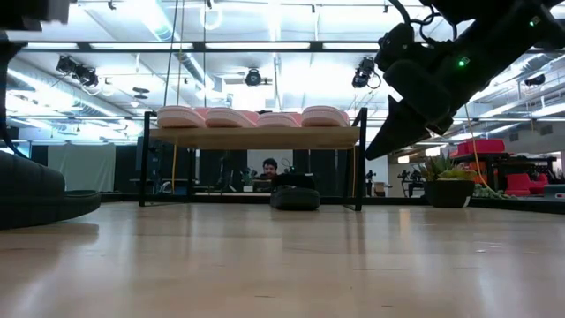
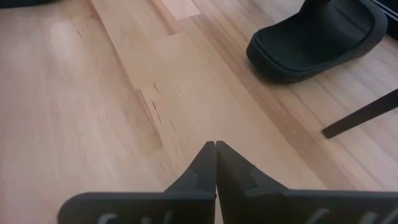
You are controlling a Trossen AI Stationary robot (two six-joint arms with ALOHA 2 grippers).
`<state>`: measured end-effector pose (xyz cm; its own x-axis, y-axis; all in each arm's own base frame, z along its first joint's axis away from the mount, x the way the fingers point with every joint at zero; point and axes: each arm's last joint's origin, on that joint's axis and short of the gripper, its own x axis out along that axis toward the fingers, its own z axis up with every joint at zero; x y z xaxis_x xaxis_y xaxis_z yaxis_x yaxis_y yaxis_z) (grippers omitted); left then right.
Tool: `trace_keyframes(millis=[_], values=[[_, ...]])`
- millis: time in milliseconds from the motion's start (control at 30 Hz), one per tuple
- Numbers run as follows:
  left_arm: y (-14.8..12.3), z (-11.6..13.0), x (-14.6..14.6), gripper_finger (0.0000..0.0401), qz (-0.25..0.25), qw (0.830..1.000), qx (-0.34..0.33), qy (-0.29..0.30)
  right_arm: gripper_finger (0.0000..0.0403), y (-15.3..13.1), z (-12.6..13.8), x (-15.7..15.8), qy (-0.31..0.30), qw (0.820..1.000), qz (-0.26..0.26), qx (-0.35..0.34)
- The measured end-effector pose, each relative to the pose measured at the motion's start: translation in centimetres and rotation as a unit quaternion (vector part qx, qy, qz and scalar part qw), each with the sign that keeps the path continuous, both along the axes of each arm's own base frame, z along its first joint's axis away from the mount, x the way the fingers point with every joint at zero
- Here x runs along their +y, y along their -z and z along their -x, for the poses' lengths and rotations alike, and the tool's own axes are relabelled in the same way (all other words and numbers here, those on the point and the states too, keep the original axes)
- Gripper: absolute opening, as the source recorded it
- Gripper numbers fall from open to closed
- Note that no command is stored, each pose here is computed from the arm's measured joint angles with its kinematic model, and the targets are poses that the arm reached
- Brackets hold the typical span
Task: Pick and place slides into the shelf
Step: Put the black slide under the shelf
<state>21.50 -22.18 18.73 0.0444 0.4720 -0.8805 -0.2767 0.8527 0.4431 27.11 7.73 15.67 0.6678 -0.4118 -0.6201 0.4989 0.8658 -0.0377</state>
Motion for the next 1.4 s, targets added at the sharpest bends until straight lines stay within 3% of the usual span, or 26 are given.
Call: trace_keyframes(millis=[167,300,467,567,600,700,833,933,1067,1200,1400], values=[[2.6,-0.5,-0.3,0.0227,-0.036,0.999,0.033,-0.002,0.0004,0.0,0.0,0.0,-0.001,1.000,0.001,0.001],[4.1,-0.8,0.0,0.0205,-0.072,0.995,0.065,-0.009,0.0005,0.0,0.0,0.0,-0.001,1.000,0.001,0.001],[4.4,-1.1,1.3,0.0112,-0.118,0.987,0.064,-0.088,0.0004,0.0,0.0,-0.1,0.001,1.000,0.002,0.001],[3.8,-2.1,1.7,0.0026,-0.111,0.983,0.042,-0.140,0.0005,0.0,-0.1,-0.3,0.003,1.000,0.002,0.001],[3.4,-2.7,1.7,0.0018,-0.101,0.984,0.034,-0.143,0.0006,0.0,-0.1,-0.3,0.005,1.000,0.002,0.002],[1.9,-4.7,1.7,0.0020,-0.092,0.990,-0.002,-0.109,0.0007,0.0,-0.2,-0.8,0.012,1.000,0.003,0.002],[-0.5,-7.6,2.5,0.0012,-0.132,0.988,-0.076,-0.039,0.0005,0.0,-0.3,-1.4,0.023,1.000,0.003,0.002],[-1.7,-9.5,4.1,0.0012,-0.164,0.982,-0.094,-0.011,0.0004,0.0,-0.4,-1.6,0.027,1.000,0.004,0.002],[-1.2,-12.0,7.5,0.0017,-0.155,0.981,-0.105,-0.047,0.0006,0.0,-0.4,-1.6,0.027,1.000,0.003,0.002],[1.0,-14.0,11.2,0.0011,-0.149,0.985,-0.084,-0.035,0.0006,0.0,-0.4,-1.6,0.024,1.000,0.005,0.004],[2.9,-15.1,17.3,0.0012,-0.151,0.983,-0.067,-0.083,0.0004,0.0,-0.4,-1.5,0.019,1.000,0.010,0.006]])
